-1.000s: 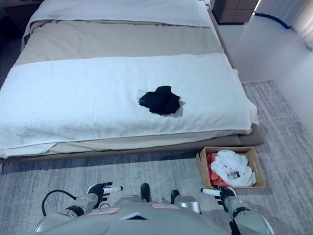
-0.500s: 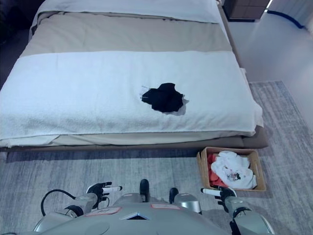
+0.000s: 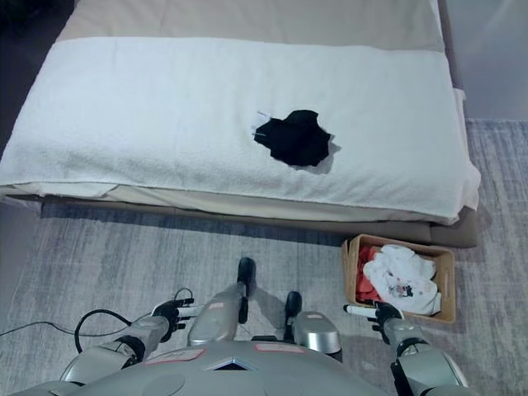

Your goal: Put the clothes on the bed into the basket.

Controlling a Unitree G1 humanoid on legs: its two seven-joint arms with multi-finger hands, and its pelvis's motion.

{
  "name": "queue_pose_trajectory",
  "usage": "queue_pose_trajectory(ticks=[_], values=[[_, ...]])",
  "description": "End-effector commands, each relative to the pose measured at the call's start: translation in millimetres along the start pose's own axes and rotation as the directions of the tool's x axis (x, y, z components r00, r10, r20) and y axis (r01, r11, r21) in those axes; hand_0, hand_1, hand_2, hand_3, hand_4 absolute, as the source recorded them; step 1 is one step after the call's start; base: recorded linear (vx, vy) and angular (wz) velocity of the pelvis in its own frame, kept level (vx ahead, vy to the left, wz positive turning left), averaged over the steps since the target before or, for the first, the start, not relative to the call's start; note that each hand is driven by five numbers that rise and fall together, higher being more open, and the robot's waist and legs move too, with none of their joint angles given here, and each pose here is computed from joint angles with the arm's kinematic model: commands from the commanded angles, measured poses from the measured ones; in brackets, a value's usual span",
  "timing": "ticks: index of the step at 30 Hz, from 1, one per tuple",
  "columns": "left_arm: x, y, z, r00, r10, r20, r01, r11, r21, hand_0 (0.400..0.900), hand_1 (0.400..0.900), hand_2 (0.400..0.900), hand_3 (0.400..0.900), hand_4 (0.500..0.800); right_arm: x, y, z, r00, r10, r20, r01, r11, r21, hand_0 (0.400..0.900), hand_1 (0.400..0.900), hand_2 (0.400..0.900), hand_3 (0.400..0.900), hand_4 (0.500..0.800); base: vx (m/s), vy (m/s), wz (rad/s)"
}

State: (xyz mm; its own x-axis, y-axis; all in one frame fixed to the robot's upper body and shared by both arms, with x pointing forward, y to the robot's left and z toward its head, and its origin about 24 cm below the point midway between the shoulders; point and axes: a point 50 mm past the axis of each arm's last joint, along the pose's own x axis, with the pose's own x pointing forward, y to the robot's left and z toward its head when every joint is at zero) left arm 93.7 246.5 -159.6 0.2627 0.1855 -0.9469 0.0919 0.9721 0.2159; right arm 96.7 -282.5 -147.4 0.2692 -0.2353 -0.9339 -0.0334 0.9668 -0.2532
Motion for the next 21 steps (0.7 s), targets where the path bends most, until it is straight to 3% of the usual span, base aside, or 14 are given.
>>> queue_pose_trajectory(ticks=[1,8,21], values=[[-0.9,14.1,3.8,0.999,0.043,0.019,-0.043,0.999,0.008,0.9,0.9,0.9,0.9,0.8,-2.8,-19.0,-4.5,0.999,-0.043,-0.009,0.043,0.997,-0.064,0.9,0.9,0.9,0.9,0.8,0.303,0.274,-0.87],[-2.6,28.6,3.1,0.997,0.078,0.018,-0.078,0.997,-0.018,0.9,0.9,0.9,0.9,0.8,-1.4,-9.6,-3.2,1.0,0.008,-0.028,-0.01,0.996,-0.088,0.9,0.9,0.9,0.9,0.8,0.202,0.271,-0.51],[-5.8,50.6,36.4,0.986,0.133,0.101,-0.137,0.99,0.027,0.9,0.9,0.9,0.9,0.8,-1.0,-7.1,32.5,0.995,0.008,0.096,-0.002,0.998,-0.059,0.9,0.9,0.9,0.9,0.8,0.145,0.179,0.24]])
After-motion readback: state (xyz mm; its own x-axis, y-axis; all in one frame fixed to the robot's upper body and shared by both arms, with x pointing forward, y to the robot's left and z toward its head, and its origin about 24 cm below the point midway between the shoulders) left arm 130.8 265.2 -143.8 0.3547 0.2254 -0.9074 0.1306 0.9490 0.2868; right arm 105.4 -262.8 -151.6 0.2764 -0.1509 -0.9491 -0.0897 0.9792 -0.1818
